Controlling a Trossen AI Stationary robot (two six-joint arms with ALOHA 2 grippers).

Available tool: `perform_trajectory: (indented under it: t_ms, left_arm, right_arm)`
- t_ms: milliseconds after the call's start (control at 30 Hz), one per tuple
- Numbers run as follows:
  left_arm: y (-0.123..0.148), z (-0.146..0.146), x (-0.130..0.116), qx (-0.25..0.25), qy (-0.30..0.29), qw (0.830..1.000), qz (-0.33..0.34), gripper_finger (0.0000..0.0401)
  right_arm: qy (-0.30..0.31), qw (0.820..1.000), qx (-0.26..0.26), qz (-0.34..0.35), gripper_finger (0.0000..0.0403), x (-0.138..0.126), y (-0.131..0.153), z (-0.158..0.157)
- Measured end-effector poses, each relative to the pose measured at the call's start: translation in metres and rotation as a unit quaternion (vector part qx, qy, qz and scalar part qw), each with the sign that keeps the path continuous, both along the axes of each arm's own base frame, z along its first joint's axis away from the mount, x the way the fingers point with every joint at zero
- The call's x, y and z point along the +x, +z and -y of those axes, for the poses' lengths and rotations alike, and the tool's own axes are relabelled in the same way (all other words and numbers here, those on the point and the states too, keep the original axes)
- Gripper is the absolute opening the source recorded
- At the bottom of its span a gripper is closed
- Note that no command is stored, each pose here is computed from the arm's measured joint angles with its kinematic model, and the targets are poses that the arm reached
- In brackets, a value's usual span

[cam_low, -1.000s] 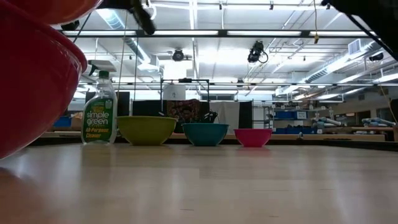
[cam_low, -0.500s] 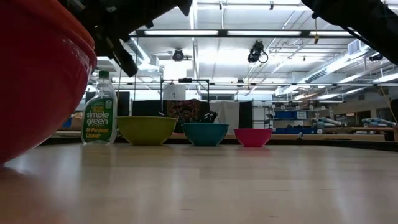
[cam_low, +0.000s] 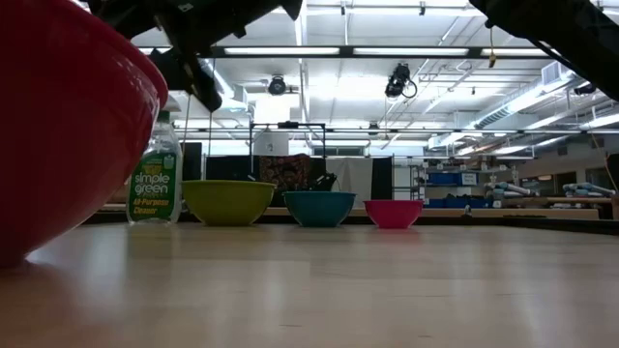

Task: Nest bowls inside each other
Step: Stack the green bowl on top of the orange bowl

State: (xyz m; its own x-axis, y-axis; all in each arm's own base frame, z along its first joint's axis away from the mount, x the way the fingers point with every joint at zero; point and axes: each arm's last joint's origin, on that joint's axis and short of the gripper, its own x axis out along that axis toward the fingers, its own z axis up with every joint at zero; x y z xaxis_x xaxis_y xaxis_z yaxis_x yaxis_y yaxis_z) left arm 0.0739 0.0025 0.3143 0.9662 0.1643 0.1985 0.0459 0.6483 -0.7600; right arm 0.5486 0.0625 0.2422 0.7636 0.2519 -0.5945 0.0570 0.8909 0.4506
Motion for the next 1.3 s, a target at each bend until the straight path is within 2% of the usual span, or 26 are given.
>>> perform_trajectory:
  t_ms: [133, 233, 433, 533, 600, 667, 733, 800, 933, 1000, 1100, 1200, 1300]
  left_arm:
    - [-0.001, 0.0, 0.0, 0.0, 0.0, 1.0, -0.007, 0.0299]
    - [-0.001, 0.0, 0.0, 0.0, 0.0, 1.0, -0.007, 0.0299]
    - [-0.001, 0.0, 0.0, -0.001, 0.001, 1.0, -0.007, 0.0299]
    - [-0.001, 0.0, 0.0, 0.0, 0.001, 1.0, -0.007, 0.0299]
    - [-0.001, 0.0, 0.0, -0.001, 0.001, 1.0, -0.007, 0.0299]
    - [-0.002, 0.0, 0.001, -0.001, 0.005, 1.0, -0.01, 0.0299]
    - [-0.002, 0.0, 0.003, -0.003, 0.005, 1.0, -0.013, 0.0299]
    - [-0.003, 0.0, 0.006, -0.003, 0.006, 1.0, -0.02, 0.0299]
    - [-0.006, -0.001, 0.014, -0.005, 0.029, 0.999, -0.042, 0.0299]
    - [-0.008, -0.002, 0.019, -0.005, 0.05, 0.997, -0.055, 0.0299]
    - [-0.011, -0.004, 0.027, -0.002, 0.088, 0.993, -0.078, 0.0299]
    - [-0.014, -0.005, 0.034, 0.004, 0.113, 0.989, -0.099, 0.0299]
    - [-0.017, -0.005, 0.041, 0.003, 0.133, 0.984, -0.116, 0.0299]
  right_arm:
    - [-0.019, 0.999, -0.039, 0.006, 0.0207, -0.006, 0.019, 0.013]
    - [-0.036, 0.995, -0.092, -0.004, 0.0208, -0.013, 0.029, 0.03]
    - [-0.023, 0.97, -0.237, -0.039, 0.0207, -0.023, 0.033, 0.082]
    - [-0.025, 0.961, -0.27, -0.063, 0.0212, -0.027, 0.029, 0.109]
    - [-0.072, 0.957, -0.271, -0.075, 0.0217, -0.029, 0.029, 0.128]
    - [-0.156, 0.95, -0.255, -0.095, 0.022, -0.034, 0.029, 0.149]
    - [-0.229, 0.94, -0.223, -0.117, 0.022, -0.042, 0.028, 0.173]
    - [-0.27, 0.936, -0.186, -0.125, 0.022, -0.049, 0.028, 0.194]
    - [-0.287, 0.938, -0.132, -0.142, 0.022, -0.063, 0.027, 0.231]
    - [-0.29, 0.938, -0.12, -0.145, 0.022, -0.069, 0.026, 0.248]
    - [-0.303, 0.934, -0.122, -0.145, 0.0219, -0.079, 0.026, 0.273]
    - [-0.298, 0.937, -0.112, -0.145, 0.0219, -0.09, 0.026, 0.295]
    - [-0.271, 0.943, -0.141, -0.131, 0.0219, -0.093, 0.024, 0.31]
